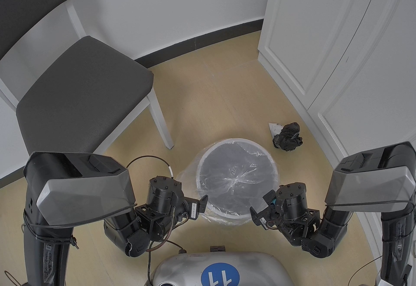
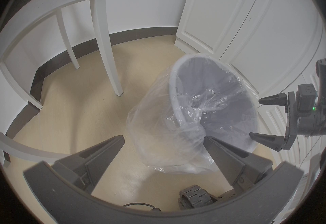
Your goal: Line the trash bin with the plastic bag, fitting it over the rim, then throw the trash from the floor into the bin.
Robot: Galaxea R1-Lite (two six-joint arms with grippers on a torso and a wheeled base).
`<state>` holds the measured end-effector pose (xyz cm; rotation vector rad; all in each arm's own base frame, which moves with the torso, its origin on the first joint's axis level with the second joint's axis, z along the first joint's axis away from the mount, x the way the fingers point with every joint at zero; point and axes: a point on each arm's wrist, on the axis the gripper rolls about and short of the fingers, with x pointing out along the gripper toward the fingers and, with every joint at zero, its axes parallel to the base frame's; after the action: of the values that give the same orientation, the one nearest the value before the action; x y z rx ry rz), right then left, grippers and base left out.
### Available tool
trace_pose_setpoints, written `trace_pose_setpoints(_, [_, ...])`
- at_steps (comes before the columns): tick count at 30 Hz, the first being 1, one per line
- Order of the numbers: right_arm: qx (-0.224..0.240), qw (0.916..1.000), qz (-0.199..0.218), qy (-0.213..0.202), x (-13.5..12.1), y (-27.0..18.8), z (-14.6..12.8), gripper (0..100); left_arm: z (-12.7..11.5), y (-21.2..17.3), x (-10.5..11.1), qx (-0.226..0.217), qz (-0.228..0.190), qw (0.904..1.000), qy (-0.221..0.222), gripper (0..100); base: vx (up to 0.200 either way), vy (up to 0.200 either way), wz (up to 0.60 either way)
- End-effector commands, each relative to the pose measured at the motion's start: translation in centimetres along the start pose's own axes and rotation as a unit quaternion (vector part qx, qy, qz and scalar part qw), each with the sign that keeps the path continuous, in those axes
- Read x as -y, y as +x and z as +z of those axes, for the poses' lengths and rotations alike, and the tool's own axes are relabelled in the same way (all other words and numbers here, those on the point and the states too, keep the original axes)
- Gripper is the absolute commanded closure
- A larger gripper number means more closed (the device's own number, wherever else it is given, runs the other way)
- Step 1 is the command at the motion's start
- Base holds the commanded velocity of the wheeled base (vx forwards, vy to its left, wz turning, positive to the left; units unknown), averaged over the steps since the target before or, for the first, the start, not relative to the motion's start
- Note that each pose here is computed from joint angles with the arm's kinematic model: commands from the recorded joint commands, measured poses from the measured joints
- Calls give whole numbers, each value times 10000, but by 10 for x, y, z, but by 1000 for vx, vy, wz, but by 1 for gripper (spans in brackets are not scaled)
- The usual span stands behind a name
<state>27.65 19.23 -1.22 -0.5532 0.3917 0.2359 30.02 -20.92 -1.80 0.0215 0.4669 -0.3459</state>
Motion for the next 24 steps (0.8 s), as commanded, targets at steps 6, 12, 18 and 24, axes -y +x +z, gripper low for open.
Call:
trace_pose_setpoints(6, [434, 9984, -241, 254, 6, 3, 11, 0, 0, 1, 0, 1, 9, 10000, -6, 0, 0, 0, 0])
trace_pose_setpoints(12, [530, 9976, -326, 305, 8, 6, 15, 0, -1, 1, 0, -6, 10, 10000, -4, 0, 0, 0, 0])
trace_pose_setpoints(18, [446, 9961, -648, 394, 14, 22, 12, 0, -1, 1, 0, 3, 17, 10000, -6, 0, 0, 0, 0])
trace_pose_setpoints(24, [147, 9981, -594, -77, 20, 12, -3, 0, 0, 1, 0, 25, 13, 10000, -11, 0, 0, 0, 0])
